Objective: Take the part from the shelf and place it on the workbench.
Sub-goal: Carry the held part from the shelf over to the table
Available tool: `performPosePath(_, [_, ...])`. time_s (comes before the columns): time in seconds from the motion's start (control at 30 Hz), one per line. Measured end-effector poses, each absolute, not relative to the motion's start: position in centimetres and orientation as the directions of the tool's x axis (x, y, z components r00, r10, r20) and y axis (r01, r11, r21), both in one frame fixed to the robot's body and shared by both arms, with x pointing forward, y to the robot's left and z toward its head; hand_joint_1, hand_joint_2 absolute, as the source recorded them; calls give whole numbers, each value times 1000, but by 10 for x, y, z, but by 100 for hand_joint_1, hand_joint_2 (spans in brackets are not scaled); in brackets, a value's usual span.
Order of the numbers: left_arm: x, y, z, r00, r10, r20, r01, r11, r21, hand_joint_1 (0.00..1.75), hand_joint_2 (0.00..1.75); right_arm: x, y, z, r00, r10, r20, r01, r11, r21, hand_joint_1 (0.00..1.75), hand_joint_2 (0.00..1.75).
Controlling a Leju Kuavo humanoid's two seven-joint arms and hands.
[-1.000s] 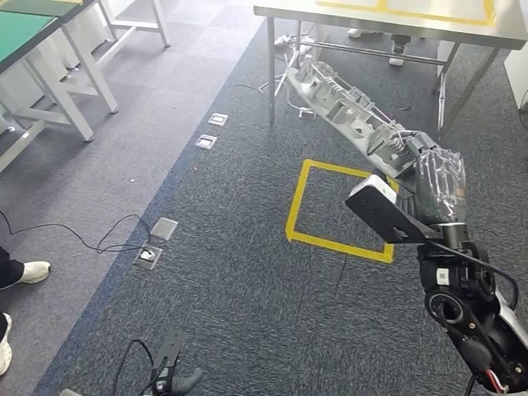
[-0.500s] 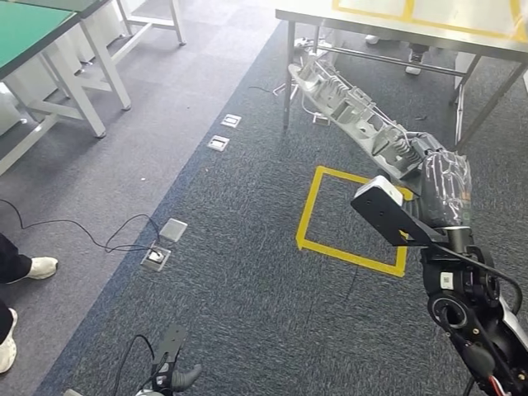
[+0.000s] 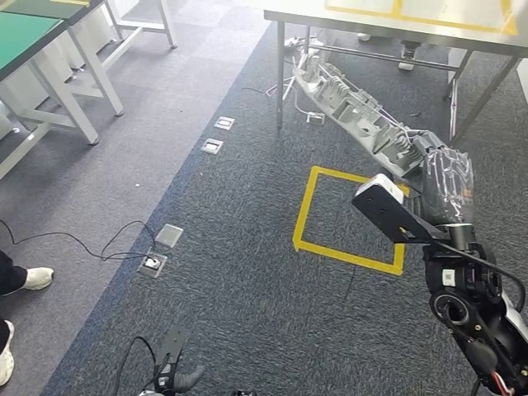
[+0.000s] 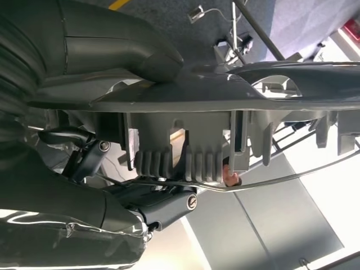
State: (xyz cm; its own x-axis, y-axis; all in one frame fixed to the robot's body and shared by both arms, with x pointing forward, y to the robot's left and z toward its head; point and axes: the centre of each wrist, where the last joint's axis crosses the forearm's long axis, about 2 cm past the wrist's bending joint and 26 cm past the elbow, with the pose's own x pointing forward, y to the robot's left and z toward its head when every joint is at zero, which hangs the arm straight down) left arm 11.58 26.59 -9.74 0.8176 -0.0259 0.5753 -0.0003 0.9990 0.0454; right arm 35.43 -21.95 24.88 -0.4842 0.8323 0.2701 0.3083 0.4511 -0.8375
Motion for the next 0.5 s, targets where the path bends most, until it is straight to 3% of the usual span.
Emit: performPosePath(0.5, [115, 264, -97, 820, -25, 572, 0, 999, 43, 0, 175, 355, -220, 249, -484, 831, 273, 309, 454, -835, 175, 175])
